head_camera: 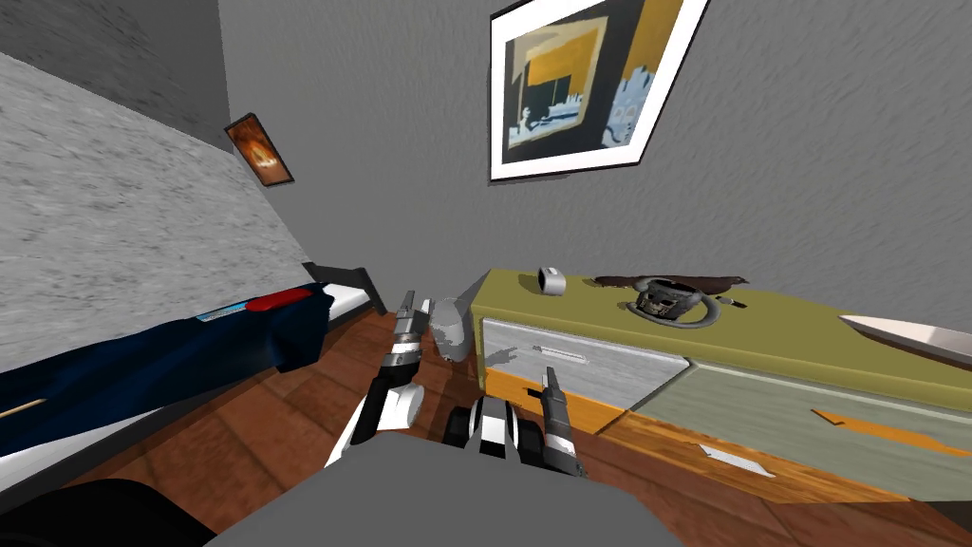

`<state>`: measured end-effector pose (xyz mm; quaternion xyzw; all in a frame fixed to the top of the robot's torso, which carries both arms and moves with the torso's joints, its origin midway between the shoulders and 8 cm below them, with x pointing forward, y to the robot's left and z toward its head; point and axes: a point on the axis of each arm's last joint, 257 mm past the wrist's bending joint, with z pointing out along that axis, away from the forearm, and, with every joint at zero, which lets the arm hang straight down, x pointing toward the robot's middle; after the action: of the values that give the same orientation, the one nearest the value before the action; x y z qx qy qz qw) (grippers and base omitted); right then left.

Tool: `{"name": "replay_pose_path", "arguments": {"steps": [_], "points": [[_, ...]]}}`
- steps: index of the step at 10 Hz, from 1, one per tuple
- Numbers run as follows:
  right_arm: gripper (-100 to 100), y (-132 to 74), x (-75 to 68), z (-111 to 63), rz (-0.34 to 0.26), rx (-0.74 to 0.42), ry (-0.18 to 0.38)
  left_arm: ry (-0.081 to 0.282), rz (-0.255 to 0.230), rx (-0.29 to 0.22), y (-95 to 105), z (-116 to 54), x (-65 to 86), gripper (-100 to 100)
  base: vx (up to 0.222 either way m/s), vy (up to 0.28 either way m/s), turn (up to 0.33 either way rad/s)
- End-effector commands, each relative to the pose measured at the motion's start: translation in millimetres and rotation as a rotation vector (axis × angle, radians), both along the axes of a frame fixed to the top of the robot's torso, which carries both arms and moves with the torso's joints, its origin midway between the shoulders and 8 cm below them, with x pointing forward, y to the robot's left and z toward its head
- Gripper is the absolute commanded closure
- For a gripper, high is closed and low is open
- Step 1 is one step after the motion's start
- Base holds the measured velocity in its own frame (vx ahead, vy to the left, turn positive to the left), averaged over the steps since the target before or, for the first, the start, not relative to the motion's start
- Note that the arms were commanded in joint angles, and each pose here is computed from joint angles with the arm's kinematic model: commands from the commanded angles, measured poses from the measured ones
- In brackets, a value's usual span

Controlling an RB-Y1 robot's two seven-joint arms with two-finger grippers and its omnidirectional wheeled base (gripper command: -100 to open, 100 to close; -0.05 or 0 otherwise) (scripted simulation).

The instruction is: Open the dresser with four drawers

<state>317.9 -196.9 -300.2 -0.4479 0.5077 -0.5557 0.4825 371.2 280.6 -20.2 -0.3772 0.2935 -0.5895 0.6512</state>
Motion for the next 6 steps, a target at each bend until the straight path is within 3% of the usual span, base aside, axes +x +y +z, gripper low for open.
{"name": "replay_pose_path", "arguments": {"steps": [1, 4, 5, 6], "points": [[-100, -1.2, 2.7, -2.1, -0.002, 0.004, 0.004, 0.0, 0.0, 0.0, 0.0, 0.0, 0.0, 0, 0.169, -0.053, 0.025], [-100, 0.0, 3.6, 1.8, -0.002, 0.005, 0.002, 0.0, 0.0, 0.0, 0.0, 0.0, 0.0, 0, 0.084, -0.028, -0.001], [100, 0.4, 4.0, 2.1, -0.001, 0.004, 0.002, 0.0, 0.0, 0.0, -0.1, 0.1, 0.1, 0, 0.011, -0.004, 0.001], [100, 2.7, 0.9, 4.0, 0.004, 0.004, 0.002, 0.0, 0.0, 0.0, -0.1, 0.1, 0.1, 0, -0.11, 0.049, -0.035]]}}
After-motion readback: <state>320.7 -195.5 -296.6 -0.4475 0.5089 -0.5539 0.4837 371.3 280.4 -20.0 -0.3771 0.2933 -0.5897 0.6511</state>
